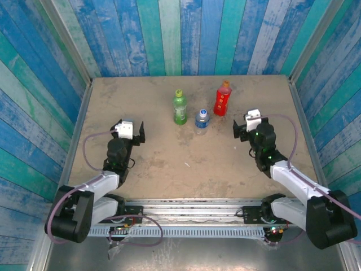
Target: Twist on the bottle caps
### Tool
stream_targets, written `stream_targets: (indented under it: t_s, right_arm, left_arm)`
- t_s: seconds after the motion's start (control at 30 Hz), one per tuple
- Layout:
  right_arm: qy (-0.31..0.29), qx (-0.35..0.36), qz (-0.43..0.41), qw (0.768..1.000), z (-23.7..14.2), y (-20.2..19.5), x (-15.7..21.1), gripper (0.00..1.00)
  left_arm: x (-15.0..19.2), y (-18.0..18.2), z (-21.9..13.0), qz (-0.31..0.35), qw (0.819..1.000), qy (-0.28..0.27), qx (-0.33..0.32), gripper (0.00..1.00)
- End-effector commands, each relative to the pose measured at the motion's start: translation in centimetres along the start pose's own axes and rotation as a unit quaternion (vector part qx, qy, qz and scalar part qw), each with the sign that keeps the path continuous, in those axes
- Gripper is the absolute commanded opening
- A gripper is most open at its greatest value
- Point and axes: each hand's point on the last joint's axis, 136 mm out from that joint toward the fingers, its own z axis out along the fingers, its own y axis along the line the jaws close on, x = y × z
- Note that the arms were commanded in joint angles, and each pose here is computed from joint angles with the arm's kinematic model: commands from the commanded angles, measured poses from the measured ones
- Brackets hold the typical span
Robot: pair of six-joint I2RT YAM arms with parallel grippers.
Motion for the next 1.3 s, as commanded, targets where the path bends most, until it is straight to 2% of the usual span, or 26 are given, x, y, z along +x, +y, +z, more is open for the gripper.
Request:
stream_targets:
  t_s: [0.0, 0.2, 0.37, 0.43, 0.47, 0.7, 1.27]
  right_arm:
    - [-0.028, 0.031, 0.014, 0.999, 0.5, -1.7, 0.1, 0.99]
    - [-0.003, 0.040, 0.036, 0.999, 2.4, -3.1, 3.4, 1.00]
    - [0.002, 0.038, 0.041, 0.998, 3.9, -3.8, 4.1, 1.00]
    - [0.005, 0.034, 0.051, 0.998, 4.4, -4.0, 5.0, 1.00]
    - [0.010, 0.035, 0.054, 0.998, 4.7, -4.0, 5.5, 1.00]
    - [0.043, 0.041, 0.060, 0.996, 6.0, -4.4, 6.4, 1.00]
    - [0.041, 0.041, 0.060, 0.996, 6.1, -4.4, 6.3, 1.00]
  left_arm:
    - [0.4, 1.8, 0.1, 0.002, 0.999, -0.012, -0.040, 0.94]
    - [2.7, 3.1, 1.8, -0.015, 0.999, 0.011, -0.045, 0.94]
    - [4.4, 3.6, 3.5, -0.026, 0.998, 0.030, -0.039, 0.94]
    - [5.3, 4.6, 4.4, -0.055, 0.995, 0.064, -0.044, 0.94]
    - [5.1, 5.0, 4.3, -0.059, 0.996, 0.051, -0.047, 0.94]
    - [5.3, 5.1, 4.3, -0.059, 0.995, 0.059, -0.051, 0.94]
    - [5.4, 5.1, 4.4, -0.059, 0.995, 0.063, -0.050, 0.94]
